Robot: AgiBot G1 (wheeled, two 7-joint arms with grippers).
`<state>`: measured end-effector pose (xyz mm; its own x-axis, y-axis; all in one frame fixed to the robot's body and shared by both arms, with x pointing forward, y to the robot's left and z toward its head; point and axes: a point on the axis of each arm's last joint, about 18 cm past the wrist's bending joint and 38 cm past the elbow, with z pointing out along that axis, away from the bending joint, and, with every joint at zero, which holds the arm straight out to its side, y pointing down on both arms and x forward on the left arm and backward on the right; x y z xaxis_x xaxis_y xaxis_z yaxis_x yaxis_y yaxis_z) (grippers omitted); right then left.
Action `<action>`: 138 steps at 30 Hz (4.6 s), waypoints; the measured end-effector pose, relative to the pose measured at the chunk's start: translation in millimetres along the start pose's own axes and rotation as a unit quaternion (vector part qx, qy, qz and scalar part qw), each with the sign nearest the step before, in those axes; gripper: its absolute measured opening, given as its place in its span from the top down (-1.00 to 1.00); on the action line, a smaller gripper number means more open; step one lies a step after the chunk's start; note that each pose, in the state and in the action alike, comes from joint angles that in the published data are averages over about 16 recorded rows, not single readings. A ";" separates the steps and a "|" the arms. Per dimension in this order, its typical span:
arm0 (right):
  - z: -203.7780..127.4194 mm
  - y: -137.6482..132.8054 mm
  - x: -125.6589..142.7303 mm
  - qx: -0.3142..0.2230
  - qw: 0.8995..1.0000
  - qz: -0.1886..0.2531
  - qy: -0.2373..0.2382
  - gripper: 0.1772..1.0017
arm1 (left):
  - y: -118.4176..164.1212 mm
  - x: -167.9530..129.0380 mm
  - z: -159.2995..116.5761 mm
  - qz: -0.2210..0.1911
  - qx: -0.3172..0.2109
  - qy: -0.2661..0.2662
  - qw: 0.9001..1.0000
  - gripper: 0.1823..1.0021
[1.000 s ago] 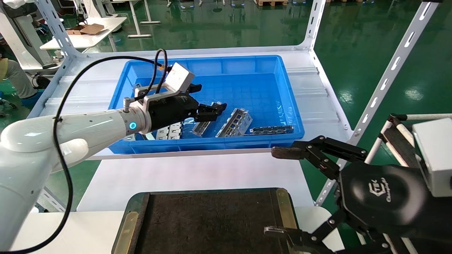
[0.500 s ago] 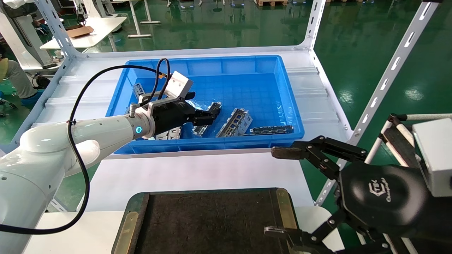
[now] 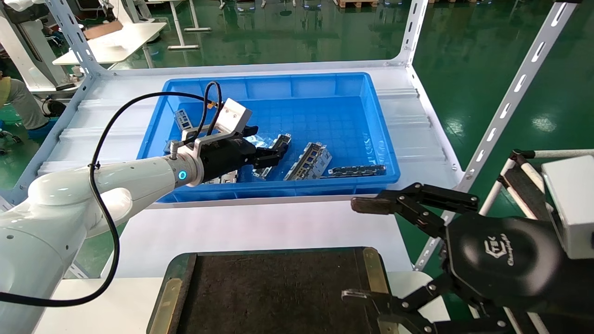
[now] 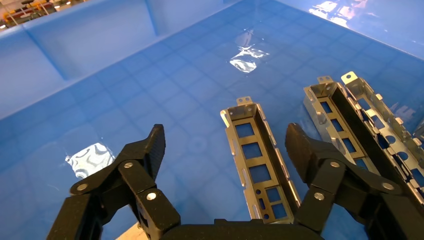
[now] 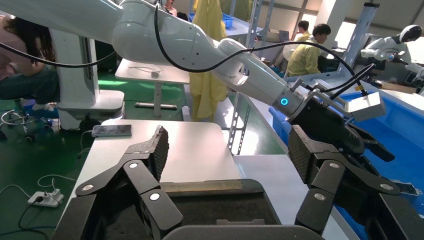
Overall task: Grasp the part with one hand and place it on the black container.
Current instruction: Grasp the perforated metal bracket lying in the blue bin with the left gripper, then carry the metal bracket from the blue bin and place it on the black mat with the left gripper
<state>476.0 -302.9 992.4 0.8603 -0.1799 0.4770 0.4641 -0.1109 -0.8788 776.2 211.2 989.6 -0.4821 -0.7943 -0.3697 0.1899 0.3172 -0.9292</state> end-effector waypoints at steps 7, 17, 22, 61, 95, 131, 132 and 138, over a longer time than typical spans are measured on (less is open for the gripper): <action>0.0 0.0 0.0 0.000 1.000 0.000 0.000 -0.52 | 5.8 0.8 0.4 -0.005 -0.006 -0.001 1.000 -0.55; 0.0 0.0 0.0 0.000 1.000 0.000 0.000 0.02 | 10.4 0.6 0.0 -0.012 -0.011 -0.003 1.000 -0.03; 0.0 0.0 0.0 0.000 1.000 0.000 0.000 0.32 | 10.6 -0.3 -0.9 -0.015 -0.010 -0.003 1.000 0.25; 0.0 0.0 0.0 0.000 1.000 0.000 0.000 0.97 | -43.2 26.4 -96.8 0.013 0.147 0.220 0.964 0.59; 0.0 0.0 0.0 0.000 1.000 0.000 0.000 0.97 | 174.1 180.9 -120.9 -0.187 -0.014 0.137 0.973 0.59; 0.0 0.0 0.0 0.000 1.000 0.000 0.000 0.97 | 211.4 212.8 -13.1 -0.348 -0.056 -0.093 0.931 0.59; 0.0 0.0 0.0 0.000 1.000 0.000 0.000 0.97 | 212.2 213.3 -12.6 -0.349 -0.057 -0.096 0.931 0.59; 0.0 0.0 0.0 0.000 1.000 0.000 0.000 0.97 | 216.3 216.6 -10.7 -0.355 -0.064 -0.106 0.927 0.59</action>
<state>476.0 -302.9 992.4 0.8603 -0.1799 0.4770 0.4641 -0.1109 -0.8788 703.7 113.2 708.5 -0.2652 -0.9063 0.3292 -0.2209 -0.2752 -0.9357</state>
